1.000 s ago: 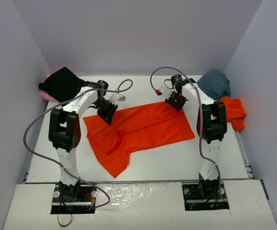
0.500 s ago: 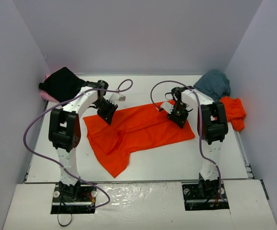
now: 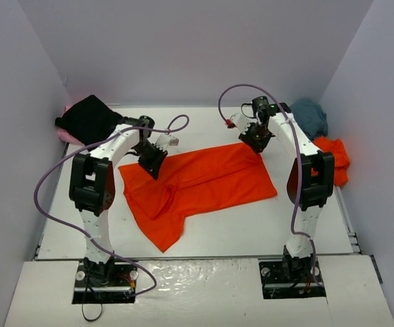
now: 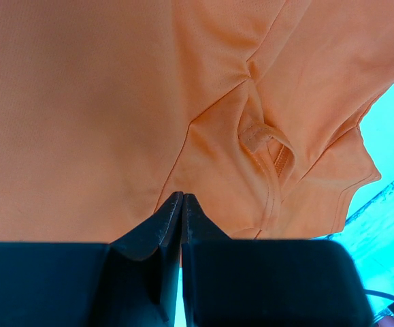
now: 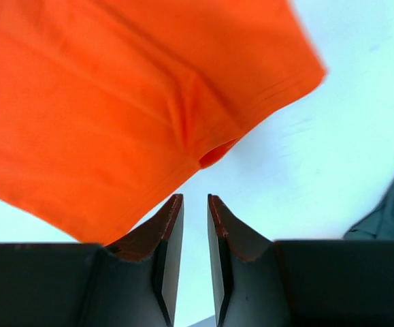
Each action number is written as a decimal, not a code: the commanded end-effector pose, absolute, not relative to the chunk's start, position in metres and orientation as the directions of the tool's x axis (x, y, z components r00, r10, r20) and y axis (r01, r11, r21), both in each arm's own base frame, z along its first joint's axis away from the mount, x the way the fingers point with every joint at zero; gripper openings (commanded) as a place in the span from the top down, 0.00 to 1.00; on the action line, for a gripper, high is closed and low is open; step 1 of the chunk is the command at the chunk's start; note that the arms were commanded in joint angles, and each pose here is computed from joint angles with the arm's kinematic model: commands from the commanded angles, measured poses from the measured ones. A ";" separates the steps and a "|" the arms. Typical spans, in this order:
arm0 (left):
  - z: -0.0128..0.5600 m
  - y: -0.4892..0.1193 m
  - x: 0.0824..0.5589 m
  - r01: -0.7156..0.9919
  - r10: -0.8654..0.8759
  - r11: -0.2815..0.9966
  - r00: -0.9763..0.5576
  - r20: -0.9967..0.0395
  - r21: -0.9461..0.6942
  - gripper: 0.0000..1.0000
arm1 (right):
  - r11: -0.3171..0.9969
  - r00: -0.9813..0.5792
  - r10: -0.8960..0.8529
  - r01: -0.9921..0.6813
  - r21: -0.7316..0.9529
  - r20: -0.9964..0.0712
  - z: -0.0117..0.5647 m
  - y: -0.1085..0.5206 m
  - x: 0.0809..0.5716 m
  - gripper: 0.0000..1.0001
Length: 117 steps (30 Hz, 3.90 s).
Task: Fold and stack the t-shirts
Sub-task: Fold the tshirt
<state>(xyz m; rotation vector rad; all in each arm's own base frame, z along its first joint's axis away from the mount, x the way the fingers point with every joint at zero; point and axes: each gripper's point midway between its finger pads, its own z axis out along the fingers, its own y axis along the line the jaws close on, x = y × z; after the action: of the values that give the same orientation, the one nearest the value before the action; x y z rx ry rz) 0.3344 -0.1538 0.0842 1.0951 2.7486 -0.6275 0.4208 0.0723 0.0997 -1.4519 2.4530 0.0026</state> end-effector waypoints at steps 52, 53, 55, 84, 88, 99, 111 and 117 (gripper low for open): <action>0.031 -0.136 0.379 0.765 0.765 0.606 -0.636 -0.105 -0.220 1.00 | 0.659 -0.344 -0.664 -0.689 -0.302 -0.664 0.245 0.104 0.369 0.88; 0.029 -0.133 0.389 0.754 0.752 0.628 -0.652 -0.102 -0.191 1.00 | 0.659 -0.343 -0.662 -0.689 -0.300 -0.666 0.245 0.105 0.368 0.87; 0.026 -0.130 0.407 0.734 0.728 0.662 -0.678 -0.106 -0.153 1.00 | 0.658 -0.339 -0.661 -0.691 -0.299 -0.670 0.246 0.108 0.368 0.85; 0.116 -0.137 0.422 0.847 0.786 0.531 -0.501 -0.362 -0.018 0.68 | 0.530 -0.395 -0.824 -0.791 -0.305 -0.406 0.156 0.111 0.343 0.62; 0.127 -0.117 0.374 0.897 0.852 0.441 -0.425 -0.307 -0.018 0.66 | 0.538 -0.430 -0.834 -0.775 -0.332 -0.347 0.148 0.092 0.330 0.58; 0.120 -0.086 0.303 0.913 0.881 0.403 -0.407 -0.241 -0.069 0.66 | 0.601 -0.504 -0.785 -0.760 -0.248 -0.360 0.123 0.099 0.327 0.62; 0.075 -0.082 0.246 0.916 0.891 0.387 -0.401 -0.212 -0.107 0.61 | 0.697 -0.565 -0.706 -0.660 -0.278 -0.428 0.131 0.095 0.340 0.62; 0.059 -0.081 0.237 0.912 0.887 0.398 -0.410 -0.215 -0.098 0.60 | 0.717 -0.572 -0.682 -0.646 -0.263 -0.456 0.134 0.098 0.340 0.61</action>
<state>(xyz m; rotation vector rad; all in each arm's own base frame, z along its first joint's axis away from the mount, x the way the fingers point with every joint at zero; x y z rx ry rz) 0.2209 -0.0747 0.0537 1.6673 2.6024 -0.3518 0.3348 0.0986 0.1187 -1.0957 2.4225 -0.0839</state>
